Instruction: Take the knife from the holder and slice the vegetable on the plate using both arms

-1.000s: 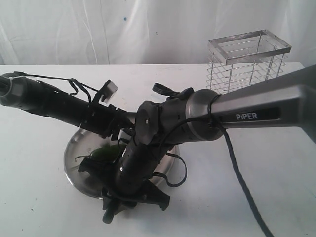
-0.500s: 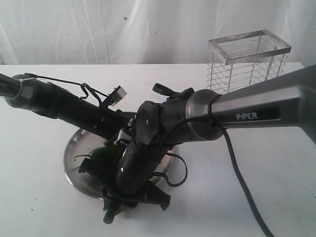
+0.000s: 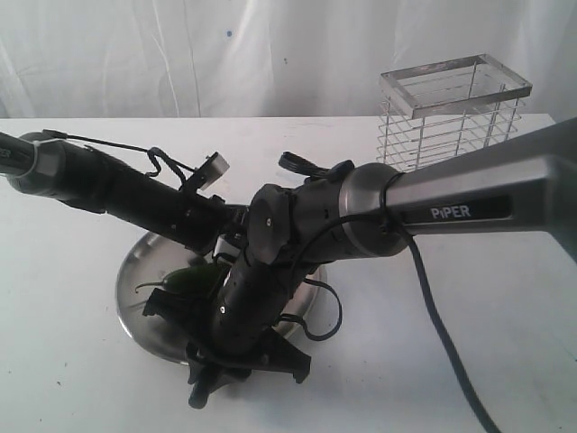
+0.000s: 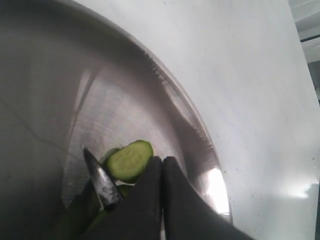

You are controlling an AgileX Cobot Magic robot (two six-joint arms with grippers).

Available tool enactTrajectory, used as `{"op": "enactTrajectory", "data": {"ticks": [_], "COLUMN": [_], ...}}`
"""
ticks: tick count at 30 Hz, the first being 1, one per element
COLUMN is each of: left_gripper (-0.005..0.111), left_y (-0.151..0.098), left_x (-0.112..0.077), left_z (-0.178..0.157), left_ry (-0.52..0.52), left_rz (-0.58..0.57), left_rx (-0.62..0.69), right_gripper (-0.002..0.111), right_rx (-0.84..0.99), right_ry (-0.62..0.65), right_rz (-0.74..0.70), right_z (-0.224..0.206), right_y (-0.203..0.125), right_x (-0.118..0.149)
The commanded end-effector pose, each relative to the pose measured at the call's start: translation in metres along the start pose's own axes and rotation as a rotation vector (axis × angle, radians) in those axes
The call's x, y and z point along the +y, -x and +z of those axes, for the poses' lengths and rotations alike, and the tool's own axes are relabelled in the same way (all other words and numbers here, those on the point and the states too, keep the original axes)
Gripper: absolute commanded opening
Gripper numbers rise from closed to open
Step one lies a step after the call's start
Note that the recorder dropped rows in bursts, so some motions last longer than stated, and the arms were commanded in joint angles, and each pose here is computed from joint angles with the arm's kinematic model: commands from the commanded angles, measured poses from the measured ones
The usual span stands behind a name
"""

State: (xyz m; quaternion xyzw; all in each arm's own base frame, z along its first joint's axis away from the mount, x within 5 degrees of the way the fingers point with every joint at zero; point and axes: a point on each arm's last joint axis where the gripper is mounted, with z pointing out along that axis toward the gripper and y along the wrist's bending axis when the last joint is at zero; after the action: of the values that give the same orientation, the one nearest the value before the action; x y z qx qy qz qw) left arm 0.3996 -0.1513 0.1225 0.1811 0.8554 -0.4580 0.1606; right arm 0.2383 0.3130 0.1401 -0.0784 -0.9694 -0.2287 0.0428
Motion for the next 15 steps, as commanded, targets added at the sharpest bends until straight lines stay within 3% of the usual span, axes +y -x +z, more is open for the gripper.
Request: {"op": "enactTrajectory", "data": {"ticks": [1,8,15], "left_gripper": [0.0,0.0,0.0], "left_y": [0.009,0.015,0.014], "left_x": [-0.008,-0.013,0.004], "left_z": [-0.004,-0.013,-0.021], "left_ry": [-0.015,-0.1,-0.023], "left_rz": [0.045,0.041,0.031], "left_rx": [-0.009,-0.023,-0.024], "right_gripper": [0.0,0.0,0.0], "right_rx": [-0.006,-0.006,-0.006], "right_ry": [0.002,0.002,0.002], "right_rz": [-0.02,-0.02,-0.02], "right_z": [-0.002,-0.002,-0.002], "right_y": [0.002,0.002,0.002], "right_x": [-0.001,-0.001,-0.001]}}
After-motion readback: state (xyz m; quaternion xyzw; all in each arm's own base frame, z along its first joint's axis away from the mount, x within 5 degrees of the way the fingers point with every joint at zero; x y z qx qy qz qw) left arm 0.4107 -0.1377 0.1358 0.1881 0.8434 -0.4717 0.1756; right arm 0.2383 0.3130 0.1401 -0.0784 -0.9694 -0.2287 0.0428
